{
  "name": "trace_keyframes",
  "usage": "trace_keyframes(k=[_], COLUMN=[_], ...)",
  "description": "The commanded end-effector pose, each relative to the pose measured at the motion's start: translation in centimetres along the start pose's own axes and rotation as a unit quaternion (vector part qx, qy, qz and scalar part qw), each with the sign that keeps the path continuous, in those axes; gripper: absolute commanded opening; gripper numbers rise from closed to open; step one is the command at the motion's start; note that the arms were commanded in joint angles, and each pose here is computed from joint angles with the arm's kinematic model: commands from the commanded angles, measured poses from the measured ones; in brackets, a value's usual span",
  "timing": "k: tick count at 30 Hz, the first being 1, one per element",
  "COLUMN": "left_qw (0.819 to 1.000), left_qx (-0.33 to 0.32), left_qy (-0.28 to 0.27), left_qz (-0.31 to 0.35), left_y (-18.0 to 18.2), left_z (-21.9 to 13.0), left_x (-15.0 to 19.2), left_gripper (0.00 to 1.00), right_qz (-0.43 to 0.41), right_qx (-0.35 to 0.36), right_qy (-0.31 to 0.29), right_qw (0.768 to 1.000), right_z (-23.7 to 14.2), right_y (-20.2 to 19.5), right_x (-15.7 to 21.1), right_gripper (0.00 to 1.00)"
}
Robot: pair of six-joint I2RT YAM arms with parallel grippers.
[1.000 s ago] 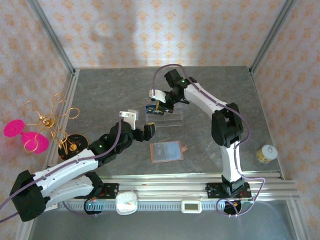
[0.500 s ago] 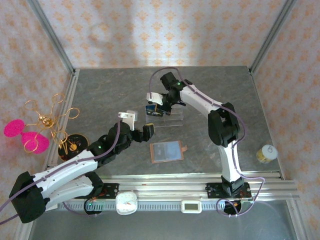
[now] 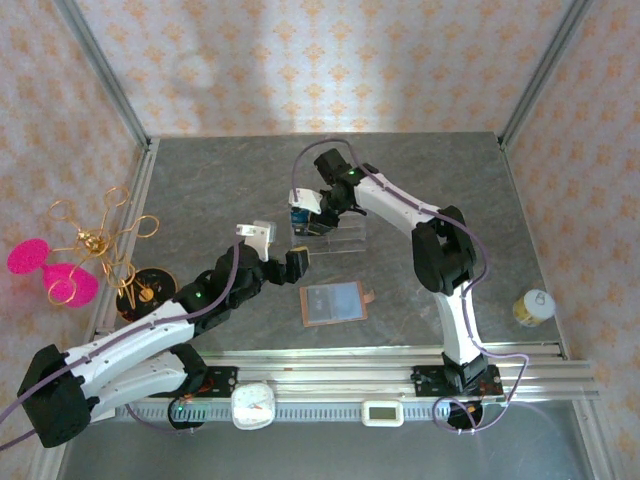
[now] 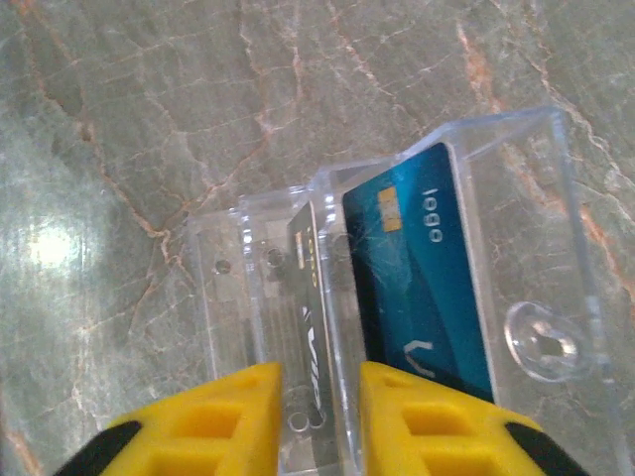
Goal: Take the credit cards out of the card holder
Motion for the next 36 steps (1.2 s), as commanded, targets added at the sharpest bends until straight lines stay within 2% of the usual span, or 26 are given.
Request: trace_keyframes(k=[1,9,14,17,20,22,24,30,36], left_qw=[1.0,0.998,0.994,0.993,0.994,0.994,0.993,0.991,0.99], left_qx=[0.001,0.018,0.042,0.043,0.033,0.036,0.04,0.039,0.033], left_qy=[-0.013,-0.043,-0.07,-0.073,-0.056,-0.043,-0.037,-0.021,-0.012], left_qz=[-0.004,-0.039,-0.068,-0.083,-0.091,-0.097,-0.105,-0.127,-0.133], left_y=[0.3,0.2,-0.1,0.1,0.4,0.4,0.4,0.7,1.1], left_z=[-0.2,-1.1,-2.0,-2.3,-2.3,-2.2,-2.2,-2.2,-2.5], left_x=[-0.2,-0.6,-0.7,-0.4,0.5,1.2,1.8,3.5,4.7], left_gripper=[0.99,0.99,0.99,0.99,0.99,0.99,0.98,0.95,0.91], right_qz=[0.014,0.05,0.128,0.229,0.344,0.41,0.449,0.431,0.409], right_qx=[0.017,-0.005,-0.011,0.012,0.029,0.042,0.064,0.112,0.145], right_qy=[-0.02,-0.08,-0.164,-0.231,-0.267,-0.255,-0.218,-0.077,-0.038], right_qw=[1.0,0.995,0.978,0.945,0.9,0.874,0.864,0.892,0.9], right_z=[-0.7,-4.4,-7.3,-8.4,-8.6,-7.4,-5.9,-0.2,2.2], right_y=[-0.3,2.2,4.2,4.9,5.9,7.1,8.8,16.0,18.3], right_x=[-1.2,-4.1,-5.9,-5.8,-3.5,-0.7,2.0,7.1,8.0], right_gripper=[0.33,0.43,0.43,0.43,0.43,0.43,0.43,0.43,0.42])
Point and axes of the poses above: each hand's point on the last joint's axis, 136 mm out from that joint toward the fingers, its own z axis out along the fingers, its own y axis along the line the jaws close on, x = y × z, the point moved 3 cm from there along -z, back along the fingers, and after that the axes turned 13 degrees about z, right-handed, at the moved point
